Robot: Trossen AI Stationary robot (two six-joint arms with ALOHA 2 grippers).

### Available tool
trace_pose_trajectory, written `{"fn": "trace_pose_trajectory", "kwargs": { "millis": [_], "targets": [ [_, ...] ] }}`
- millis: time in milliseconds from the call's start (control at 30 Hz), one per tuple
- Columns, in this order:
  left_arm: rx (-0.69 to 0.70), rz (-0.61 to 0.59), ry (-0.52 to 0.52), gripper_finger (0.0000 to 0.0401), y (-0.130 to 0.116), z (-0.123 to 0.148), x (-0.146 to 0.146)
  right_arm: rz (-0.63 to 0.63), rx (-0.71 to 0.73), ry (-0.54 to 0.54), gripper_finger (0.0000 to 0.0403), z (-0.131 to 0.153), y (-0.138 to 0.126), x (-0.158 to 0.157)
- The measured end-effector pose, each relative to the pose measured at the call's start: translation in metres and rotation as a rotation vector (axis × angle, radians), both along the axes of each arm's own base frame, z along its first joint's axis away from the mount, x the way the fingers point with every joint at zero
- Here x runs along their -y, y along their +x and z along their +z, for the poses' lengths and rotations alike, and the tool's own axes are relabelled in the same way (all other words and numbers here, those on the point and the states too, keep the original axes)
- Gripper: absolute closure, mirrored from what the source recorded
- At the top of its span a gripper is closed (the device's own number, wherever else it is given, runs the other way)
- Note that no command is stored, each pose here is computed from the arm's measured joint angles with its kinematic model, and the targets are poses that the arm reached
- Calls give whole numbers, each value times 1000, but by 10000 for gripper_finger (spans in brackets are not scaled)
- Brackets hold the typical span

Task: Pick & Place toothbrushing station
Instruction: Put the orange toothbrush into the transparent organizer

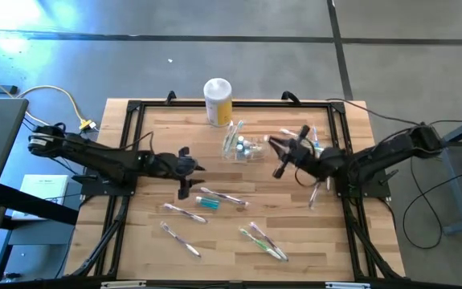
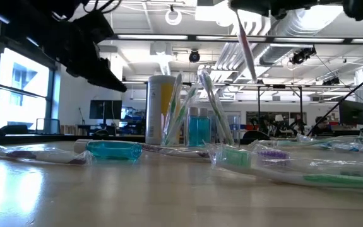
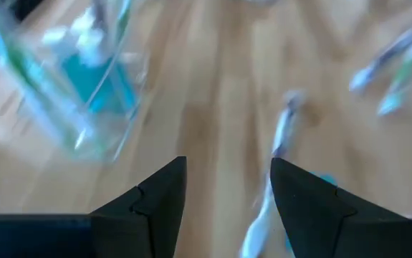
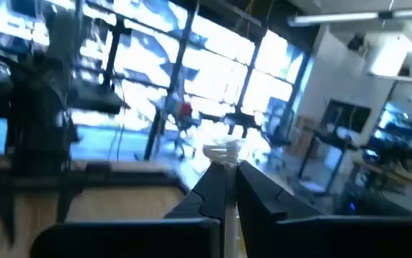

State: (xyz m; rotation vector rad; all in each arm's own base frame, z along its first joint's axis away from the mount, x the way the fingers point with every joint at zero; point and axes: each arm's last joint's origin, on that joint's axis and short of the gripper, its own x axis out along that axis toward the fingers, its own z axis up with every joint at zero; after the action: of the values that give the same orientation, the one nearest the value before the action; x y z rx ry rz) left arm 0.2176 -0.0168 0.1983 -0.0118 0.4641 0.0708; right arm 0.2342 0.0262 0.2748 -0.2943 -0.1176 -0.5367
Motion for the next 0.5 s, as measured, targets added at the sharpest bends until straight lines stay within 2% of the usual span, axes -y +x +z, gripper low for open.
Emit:
{"fn": "trace_pose_trajectory", "kwargs": {
  "millis": [133, 233, 300, 367, 433, 500],
  "targets": [
    [153, -107, -35, 206, -2, -4, 3, 104, 63, 12, 392, -2, 10, 26],
    [244, -175, -68, 206, -4, -6, 5, 50, 64, 22, 392, -12, 19, 47],
    [271, -192, -78, 206, -5, -7, 5, 25, 62, 41, 392, -20, 24, 58],
    [285, -204, -88, 206, -6, -7, 6, 62, 58, 57, 392, -28, 30, 67],
    [268, -209, -91, 206, -7, -9, 6, 91, 40, 66, 392, -36, 34, 73],
    [253, -209, -91, 206, -7, -11, 6, 67, 22, 75, 392, -42, 36, 77]
  ]
}}
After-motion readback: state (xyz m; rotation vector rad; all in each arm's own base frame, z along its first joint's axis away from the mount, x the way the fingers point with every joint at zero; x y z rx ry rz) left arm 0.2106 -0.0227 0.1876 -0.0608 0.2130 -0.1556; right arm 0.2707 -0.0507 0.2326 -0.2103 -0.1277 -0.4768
